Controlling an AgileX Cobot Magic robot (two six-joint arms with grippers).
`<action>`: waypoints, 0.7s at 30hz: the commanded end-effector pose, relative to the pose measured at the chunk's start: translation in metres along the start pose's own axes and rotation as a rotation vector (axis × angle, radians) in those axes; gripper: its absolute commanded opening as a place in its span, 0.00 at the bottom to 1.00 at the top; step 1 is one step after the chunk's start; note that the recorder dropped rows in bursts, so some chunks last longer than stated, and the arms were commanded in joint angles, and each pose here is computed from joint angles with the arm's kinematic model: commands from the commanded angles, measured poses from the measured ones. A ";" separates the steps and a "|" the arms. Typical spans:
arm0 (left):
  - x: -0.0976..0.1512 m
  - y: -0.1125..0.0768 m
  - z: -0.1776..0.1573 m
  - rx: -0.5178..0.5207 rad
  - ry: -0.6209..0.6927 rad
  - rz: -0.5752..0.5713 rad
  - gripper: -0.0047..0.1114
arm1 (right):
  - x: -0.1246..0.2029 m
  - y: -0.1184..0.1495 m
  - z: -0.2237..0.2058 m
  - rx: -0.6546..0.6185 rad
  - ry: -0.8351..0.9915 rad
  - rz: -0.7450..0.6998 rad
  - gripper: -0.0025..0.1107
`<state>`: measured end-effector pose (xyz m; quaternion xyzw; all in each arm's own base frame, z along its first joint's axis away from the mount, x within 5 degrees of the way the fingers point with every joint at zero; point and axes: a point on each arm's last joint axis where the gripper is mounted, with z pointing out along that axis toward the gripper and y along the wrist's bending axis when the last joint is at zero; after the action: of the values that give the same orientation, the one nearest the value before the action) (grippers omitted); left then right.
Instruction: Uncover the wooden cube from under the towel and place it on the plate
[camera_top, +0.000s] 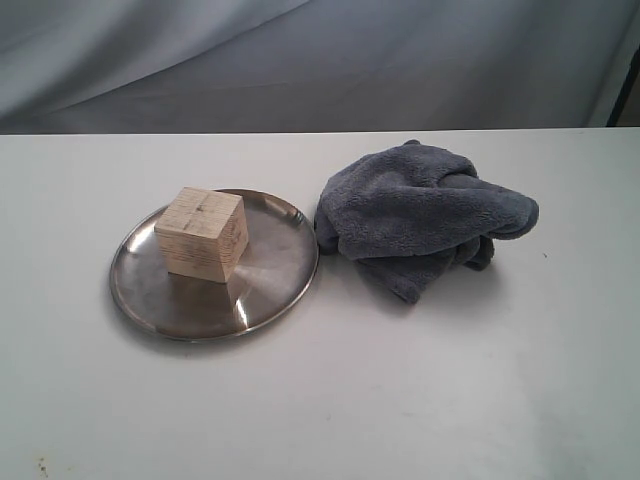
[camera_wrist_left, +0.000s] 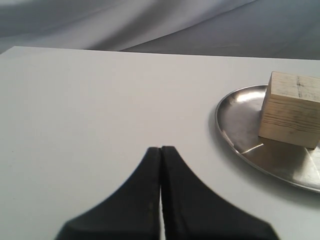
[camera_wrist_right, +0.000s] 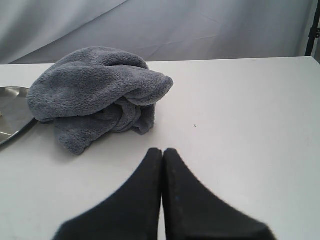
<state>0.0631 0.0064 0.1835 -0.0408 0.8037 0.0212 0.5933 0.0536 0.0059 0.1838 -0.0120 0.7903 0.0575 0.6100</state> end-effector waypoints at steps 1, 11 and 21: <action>0.001 -0.002 0.000 0.031 0.001 -0.004 0.05 | 0.001 0.000 0.000 -0.002 -0.004 0.004 0.02; 0.001 -0.002 0.000 0.029 0.002 -0.013 0.05 | 0.001 0.000 0.000 -0.002 -0.004 0.004 0.02; 0.001 -0.002 0.000 0.029 0.002 -0.013 0.05 | 0.001 0.000 0.000 -0.002 -0.004 0.004 0.02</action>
<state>0.0632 0.0049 0.1835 -0.0324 0.8040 0.0132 0.5935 0.0536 0.0059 0.1838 -0.0120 0.7903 0.0575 0.6100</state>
